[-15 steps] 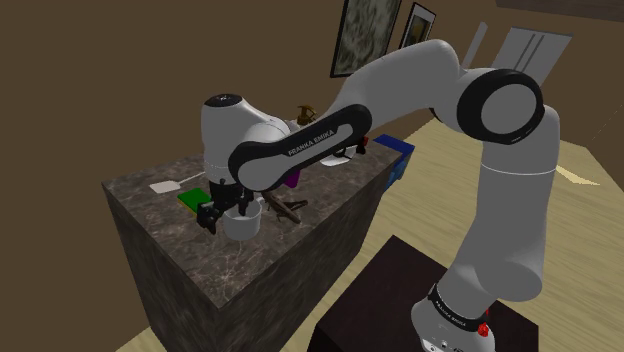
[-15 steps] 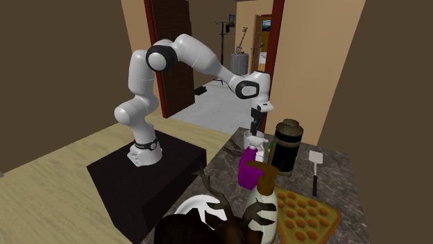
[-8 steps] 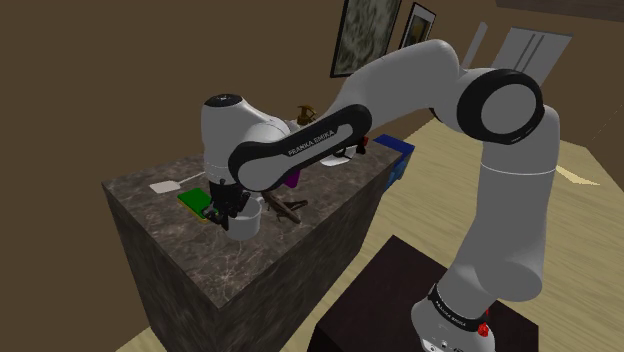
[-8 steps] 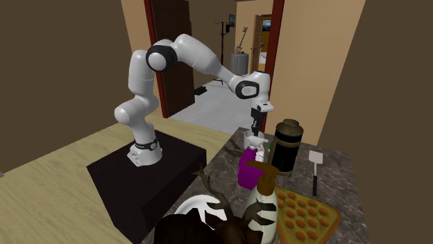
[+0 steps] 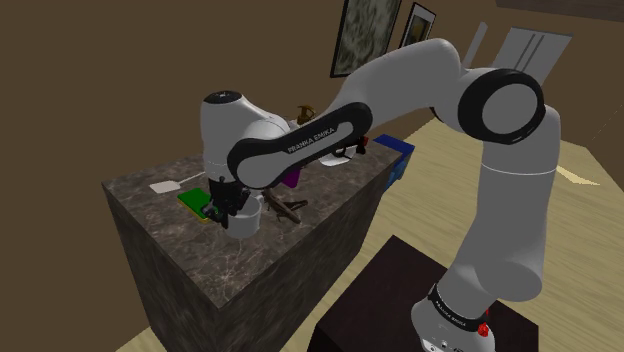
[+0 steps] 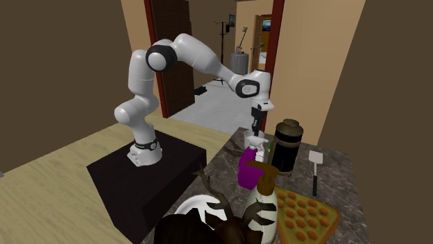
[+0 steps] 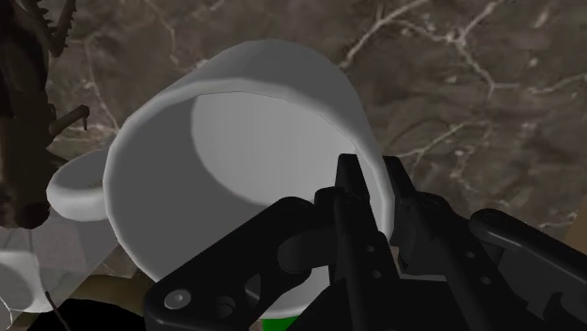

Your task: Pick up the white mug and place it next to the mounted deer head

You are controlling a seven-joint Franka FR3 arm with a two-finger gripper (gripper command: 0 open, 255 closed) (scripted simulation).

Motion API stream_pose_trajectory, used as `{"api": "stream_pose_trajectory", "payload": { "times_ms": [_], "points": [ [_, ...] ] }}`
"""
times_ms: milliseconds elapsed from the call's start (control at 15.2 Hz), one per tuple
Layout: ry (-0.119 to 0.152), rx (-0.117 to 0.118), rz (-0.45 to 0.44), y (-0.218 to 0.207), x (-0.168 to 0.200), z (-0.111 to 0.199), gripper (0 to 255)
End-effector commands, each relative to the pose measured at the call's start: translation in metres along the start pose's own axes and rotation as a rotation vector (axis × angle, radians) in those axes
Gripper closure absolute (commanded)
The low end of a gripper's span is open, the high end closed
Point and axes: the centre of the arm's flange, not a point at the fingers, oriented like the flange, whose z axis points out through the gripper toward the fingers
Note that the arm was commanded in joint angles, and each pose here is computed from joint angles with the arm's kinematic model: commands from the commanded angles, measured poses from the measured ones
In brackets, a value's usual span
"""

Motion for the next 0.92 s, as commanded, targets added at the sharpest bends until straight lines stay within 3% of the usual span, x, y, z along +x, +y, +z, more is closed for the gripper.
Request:
{"api": "stream_pose_trajectory", "payload": {
  "times_ms": [0, 858],
  "points": [
    [0.000, 0.000, 0.000, 0.001, -0.001, -0.010, 255],
    [0.000, 0.000, 0.000, 0.004, 0.003, -0.079, 255]
  ]
}}
